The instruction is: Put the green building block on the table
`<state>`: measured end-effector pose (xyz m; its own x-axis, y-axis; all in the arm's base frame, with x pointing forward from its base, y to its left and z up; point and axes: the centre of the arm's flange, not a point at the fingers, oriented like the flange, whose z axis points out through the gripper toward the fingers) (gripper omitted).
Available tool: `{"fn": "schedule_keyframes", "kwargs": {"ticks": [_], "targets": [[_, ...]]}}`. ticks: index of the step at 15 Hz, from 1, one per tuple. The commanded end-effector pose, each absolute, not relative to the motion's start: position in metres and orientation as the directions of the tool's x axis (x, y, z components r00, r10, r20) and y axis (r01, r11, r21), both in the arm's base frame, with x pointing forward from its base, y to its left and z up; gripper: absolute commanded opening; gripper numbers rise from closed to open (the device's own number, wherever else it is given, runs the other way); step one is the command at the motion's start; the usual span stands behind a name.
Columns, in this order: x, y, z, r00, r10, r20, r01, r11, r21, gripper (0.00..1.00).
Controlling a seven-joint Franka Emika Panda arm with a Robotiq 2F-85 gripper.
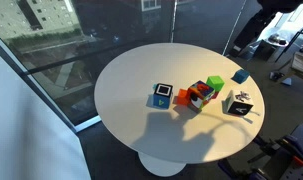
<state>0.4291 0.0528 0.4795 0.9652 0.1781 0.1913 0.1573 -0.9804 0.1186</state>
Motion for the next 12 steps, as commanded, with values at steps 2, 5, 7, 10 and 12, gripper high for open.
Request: {"fn": "schedule_keyframes", "kwargs": {"ticks": [2,5,7,10,12], "targets": [[0.429,0.053,0.480,0.965,0.178,0.193,0.157,-0.980,0.119,1.00],[0.429,0.053,0.480,0.965,0.178,0.193,0.157,-0.980,0.119,1.00],[0.429,0.053,0.480,0.965,0.178,0.193,0.157,-0.980,0.119,1.00],[0.442,0.049,0.479,0.970,0.158,0.184,0.137,-0.983,0.122,1.00],[0.450,0.045,0.475,0.976,0.134,0.174,0.113,-0.986,0.125,1.00]]}}
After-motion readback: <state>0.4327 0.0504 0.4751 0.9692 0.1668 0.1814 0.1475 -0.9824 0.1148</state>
